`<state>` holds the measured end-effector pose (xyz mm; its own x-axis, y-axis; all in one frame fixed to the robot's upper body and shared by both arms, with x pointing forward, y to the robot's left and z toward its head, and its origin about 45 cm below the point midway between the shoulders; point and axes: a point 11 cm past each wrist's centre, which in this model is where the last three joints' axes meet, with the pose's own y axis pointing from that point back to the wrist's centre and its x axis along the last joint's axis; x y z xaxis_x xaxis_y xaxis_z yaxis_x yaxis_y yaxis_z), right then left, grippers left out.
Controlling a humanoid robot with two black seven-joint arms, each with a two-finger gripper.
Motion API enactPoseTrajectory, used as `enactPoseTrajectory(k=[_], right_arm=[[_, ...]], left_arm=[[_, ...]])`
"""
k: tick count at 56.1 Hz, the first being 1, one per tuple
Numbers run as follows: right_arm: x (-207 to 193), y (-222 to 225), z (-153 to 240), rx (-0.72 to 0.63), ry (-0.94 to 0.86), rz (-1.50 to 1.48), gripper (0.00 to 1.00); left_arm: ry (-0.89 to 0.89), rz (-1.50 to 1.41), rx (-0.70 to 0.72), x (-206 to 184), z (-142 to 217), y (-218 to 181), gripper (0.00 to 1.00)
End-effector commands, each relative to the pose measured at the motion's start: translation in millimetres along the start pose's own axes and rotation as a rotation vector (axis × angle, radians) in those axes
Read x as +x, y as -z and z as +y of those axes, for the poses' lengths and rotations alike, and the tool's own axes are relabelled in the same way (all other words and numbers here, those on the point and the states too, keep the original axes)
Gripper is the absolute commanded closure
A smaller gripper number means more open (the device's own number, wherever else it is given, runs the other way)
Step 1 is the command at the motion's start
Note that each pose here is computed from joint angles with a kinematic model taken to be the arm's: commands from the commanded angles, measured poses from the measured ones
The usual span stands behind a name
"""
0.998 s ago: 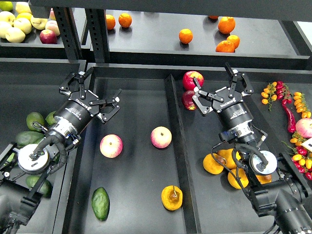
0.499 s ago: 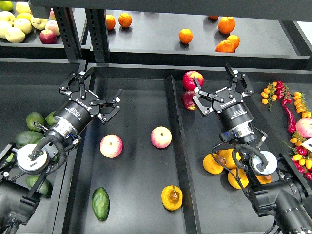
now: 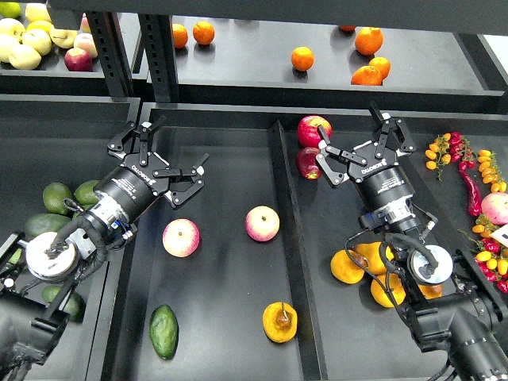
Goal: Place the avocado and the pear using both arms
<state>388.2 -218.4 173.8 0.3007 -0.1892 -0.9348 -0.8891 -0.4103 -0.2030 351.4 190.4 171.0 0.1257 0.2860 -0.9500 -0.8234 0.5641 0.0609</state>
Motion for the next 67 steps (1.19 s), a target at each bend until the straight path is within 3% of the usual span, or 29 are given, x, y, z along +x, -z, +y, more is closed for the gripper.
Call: enactPoseTrajectory(k=[1, 6, 23, 50, 67], right_arm=[[-1.1, 2.1, -0.9, 0.006, 0.003, 0.001, 0.0], [2.8, 10.8, 1.7, 0.036, -0.009, -0.003, 0.0], [9.5, 30.9, 2.6, 0.098, -0.044, -0.011, 0.0], [8.5, 39.3, -1.7, 0.119, -0.041, -0.01, 0.0], [8.6, 43.8, 0.3, 0.136, -0.04, -0.012, 0.0]], left_arm=[[0.018, -0.018, 0.127, -8.8, -9.8, 14.6, 0.0], [0.06, -0.064, 0.186, -31.5, -27.9, 6.7, 0.01], [-0.124, -0.353, 0.477, -14.7, -6.5, -30.6, 0.01], [-0.171, -0.826, 1.025, 31.0, 36.6, 16.9, 0.03], [-0.093, -0.927, 1.148, 31.9, 43.6, 51.0, 0.05]])
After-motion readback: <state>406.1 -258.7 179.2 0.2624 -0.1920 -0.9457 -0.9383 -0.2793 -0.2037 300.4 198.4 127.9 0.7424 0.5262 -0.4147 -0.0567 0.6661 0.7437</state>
